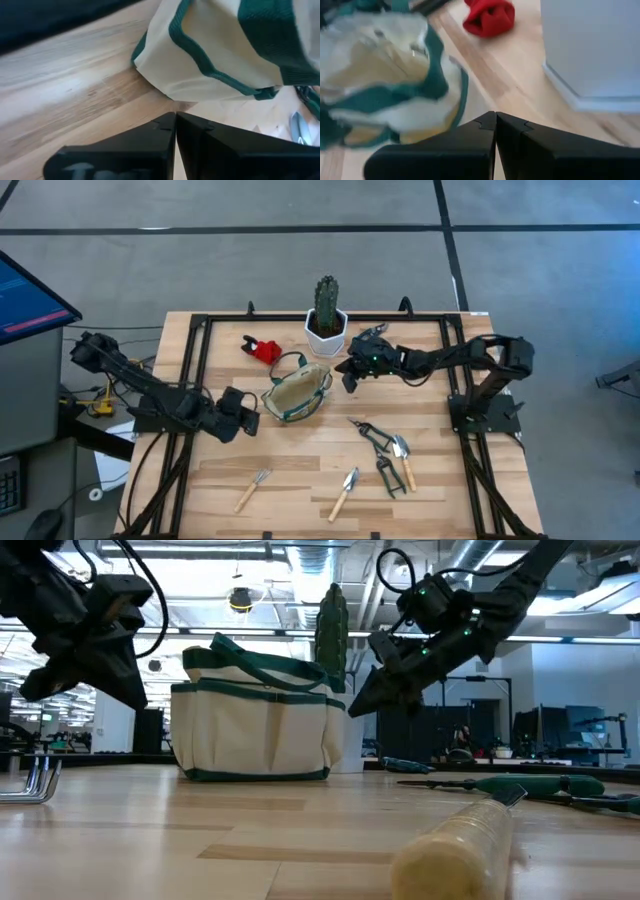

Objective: Pick & Place Garden tools in Gardening bag
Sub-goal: Prepare the gardening bag

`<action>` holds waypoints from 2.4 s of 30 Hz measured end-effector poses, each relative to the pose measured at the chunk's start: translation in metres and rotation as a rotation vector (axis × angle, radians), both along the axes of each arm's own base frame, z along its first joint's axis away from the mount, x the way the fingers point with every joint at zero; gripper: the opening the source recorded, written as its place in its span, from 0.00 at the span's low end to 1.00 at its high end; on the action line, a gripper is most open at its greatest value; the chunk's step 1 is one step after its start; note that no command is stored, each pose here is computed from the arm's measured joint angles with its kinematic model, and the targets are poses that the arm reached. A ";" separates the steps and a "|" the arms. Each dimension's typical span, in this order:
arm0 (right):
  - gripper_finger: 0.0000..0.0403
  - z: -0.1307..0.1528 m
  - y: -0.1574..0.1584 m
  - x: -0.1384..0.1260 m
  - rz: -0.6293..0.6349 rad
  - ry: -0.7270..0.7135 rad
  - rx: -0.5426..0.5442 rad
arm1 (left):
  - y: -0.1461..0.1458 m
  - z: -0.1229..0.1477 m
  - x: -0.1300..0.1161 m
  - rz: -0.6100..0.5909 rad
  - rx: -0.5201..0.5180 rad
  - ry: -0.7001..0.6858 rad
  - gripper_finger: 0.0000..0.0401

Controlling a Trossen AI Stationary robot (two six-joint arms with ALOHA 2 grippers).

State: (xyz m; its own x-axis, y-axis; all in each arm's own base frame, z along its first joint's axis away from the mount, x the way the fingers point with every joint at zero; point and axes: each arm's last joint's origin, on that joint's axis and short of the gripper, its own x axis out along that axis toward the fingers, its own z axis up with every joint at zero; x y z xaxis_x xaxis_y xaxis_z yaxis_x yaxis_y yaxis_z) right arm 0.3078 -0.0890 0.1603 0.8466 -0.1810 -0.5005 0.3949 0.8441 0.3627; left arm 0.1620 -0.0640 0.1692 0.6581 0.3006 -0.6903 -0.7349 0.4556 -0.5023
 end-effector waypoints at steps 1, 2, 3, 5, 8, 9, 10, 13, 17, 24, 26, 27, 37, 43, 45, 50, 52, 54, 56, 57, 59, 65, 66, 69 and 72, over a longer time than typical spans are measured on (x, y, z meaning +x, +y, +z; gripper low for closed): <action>0.00 0.000 0.000 0.002 0.001 -0.017 -0.005 | -0.001 -0.002 0.003 0.004 0.005 -0.003 0.00; 0.00 0.000 -0.001 0.003 0.000 -0.030 -0.009 | -0.002 -0.004 0.005 0.007 0.007 -0.009 0.00; 0.00 -0.001 -0.001 0.004 -0.002 -0.035 -0.012 | -0.003 -0.004 0.007 0.011 0.008 -0.019 0.00; 0.00 -0.003 -0.002 0.005 -0.009 -0.040 -0.017 | -0.005 -0.006 0.011 0.013 0.002 -0.034 0.00; 0.00 -0.008 -0.007 0.010 -0.017 -0.040 -0.016 | -0.006 -0.008 0.013 0.013 0.006 -0.028 0.00; 0.00 -0.010 -0.008 0.011 -0.018 -0.033 -0.013 | -0.006 -0.009 0.013 0.014 0.008 -0.026 0.00; 0.00 -0.011 -0.010 0.014 -0.017 -0.031 -0.010 | -0.006 -0.010 0.013 0.016 0.008 -0.022 0.00; 0.00 -0.013 -0.012 0.026 0.022 -0.040 0.009 | -0.005 -0.014 0.015 0.032 0.022 -0.004 0.00; 0.00 -0.010 -0.009 0.043 0.085 -0.063 0.028 | 0.000 -0.022 0.019 0.069 0.040 0.034 0.00; 0.00 -0.011 -0.003 0.046 0.106 0.038 0.056 | 0.007 -0.026 0.025 0.110 0.051 0.044 0.00; 0.00 -0.011 -0.001 0.042 0.119 0.080 0.075 | 0.008 -0.025 0.027 0.100 0.063 0.035 0.00; 0.00 -0.011 0.000 0.042 0.125 0.091 0.078 | 0.009 -0.025 0.028 0.097 0.071 0.029 0.00; 0.00 0.008 0.022 0.031 0.207 0.160 0.059 | 0.026 -0.018 0.042 0.066 0.114 -0.013 0.00; 0.00 0.019 0.027 0.019 0.213 0.231 0.080 | 0.039 -0.017 0.048 0.037 0.094 -0.007 0.00; 0.00 0.017 0.028 0.015 0.210 0.273 0.092 | 0.042 -0.016 0.049 0.029 0.084 -0.014 0.00; 0.00 0.014 0.032 0.012 0.222 0.321 0.109 | 0.048 -0.019 0.059 -0.017 0.072 -0.039 0.00; 0.00 0.013 0.036 0.012 0.234 0.333 0.111 | 0.049 -0.024 0.065 -0.031 0.049 -0.050 0.00; 0.00 0.012 0.039 0.011 0.243 0.347 0.115 | 0.050 -0.030 0.071 -0.044 0.027 -0.063 0.00; 0.00 0.012 0.041 0.010 0.244 0.357 0.124 | 0.049 -0.037 0.078 -0.054 0.014 -0.082 0.00; 0.00 0.011 0.042 0.010 0.244 0.364 0.128 | 0.049 -0.040 0.081 -0.057 0.010 -0.095 0.00; 0.00 0.010 0.043 0.009 0.243 0.383 0.136 | 0.048 -0.045 0.086 -0.060 0.006 -0.123 0.00; 0.00 0.011 0.048 0.003 0.248 0.434 0.165 | 0.049 -0.048 0.092 -0.075 0.016 -0.159 0.00; 0.00 0.012 0.048 0.002 0.249 0.434 0.165 | 0.050 -0.048 0.093 -0.081 0.016 -0.157 0.00; 0.00 0.017 0.049 -0.003 0.247 0.453 0.173 | 0.054 -0.046 0.093 -0.101 0.024 -0.159 0.00; 0.00 0.025 0.049 -0.007 0.246 0.438 0.169 | 0.059 -0.046 0.094 -0.099 0.016 -0.159 0.00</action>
